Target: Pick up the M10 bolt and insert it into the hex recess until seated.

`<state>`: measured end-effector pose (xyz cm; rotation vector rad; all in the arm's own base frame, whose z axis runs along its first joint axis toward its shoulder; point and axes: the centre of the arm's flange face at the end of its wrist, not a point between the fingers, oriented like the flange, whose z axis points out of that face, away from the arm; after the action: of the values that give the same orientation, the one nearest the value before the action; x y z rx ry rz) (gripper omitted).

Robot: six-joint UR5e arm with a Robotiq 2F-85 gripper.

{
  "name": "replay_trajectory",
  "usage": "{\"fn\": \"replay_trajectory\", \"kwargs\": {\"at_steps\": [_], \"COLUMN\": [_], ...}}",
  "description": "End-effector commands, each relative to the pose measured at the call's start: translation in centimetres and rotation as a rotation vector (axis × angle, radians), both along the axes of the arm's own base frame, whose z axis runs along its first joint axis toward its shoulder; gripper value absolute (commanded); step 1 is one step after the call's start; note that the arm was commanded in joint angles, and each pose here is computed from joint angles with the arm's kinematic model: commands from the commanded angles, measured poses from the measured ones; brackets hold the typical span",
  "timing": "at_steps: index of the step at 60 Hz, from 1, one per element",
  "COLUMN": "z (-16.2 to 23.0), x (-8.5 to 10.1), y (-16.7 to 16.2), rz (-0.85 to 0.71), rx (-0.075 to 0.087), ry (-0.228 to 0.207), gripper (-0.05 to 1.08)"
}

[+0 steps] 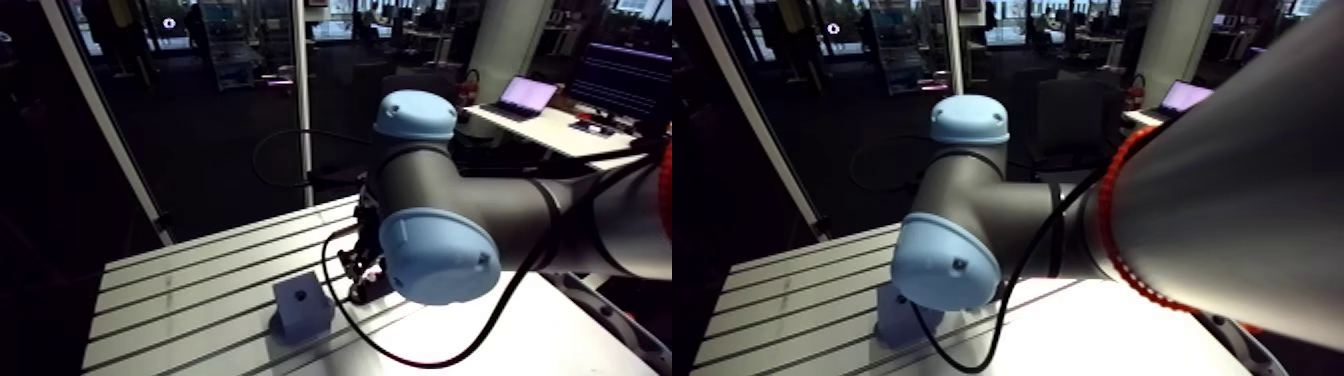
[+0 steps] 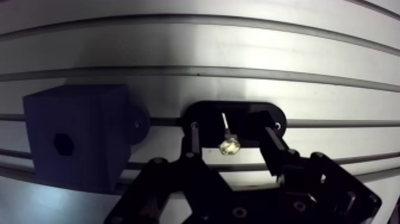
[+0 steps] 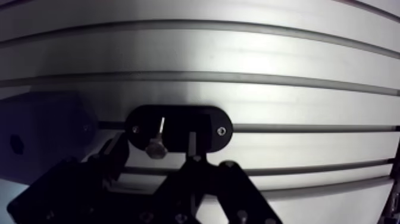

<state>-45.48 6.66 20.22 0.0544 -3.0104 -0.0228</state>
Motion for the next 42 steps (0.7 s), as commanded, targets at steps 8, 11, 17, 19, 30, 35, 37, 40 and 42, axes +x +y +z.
{"fn": "replay_trajectory", "kwargs": {"at_steps": [8, 11, 17, 19, 30, 35, 37, 40, 42], "z": [-0.14, -0.17, -0.17, -0.17, -0.19, -0.19, -0.19, -0.19, -0.19], "x": [0.05, 0.09, 0.16, 0.16, 0.11, 0.11, 0.11, 0.11, 0.11], "y": [-0.02, 0.0, -0.01, -0.01, 0.01, 0.01, 0.01, 0.01, 0.01], "rz": [-0.004, -0.013, -0.017, -0.017, -0.017, -0.017, -0.017, -0.017, -0.017], "rx": [-0.001, -0.004, -0.003, -0.003, -0.003, -0.003, -0.003, -0.003, -0.003], "ry": [-0.005, -0.004, -0.005, -0.005, -0.006, -0.006, -0.006, -0.006, -0.006], "gripper": [0.41, 0.41, 0.41, 0.41, 0.42, 0.43, 0.43, 0.43, 0.44]}}
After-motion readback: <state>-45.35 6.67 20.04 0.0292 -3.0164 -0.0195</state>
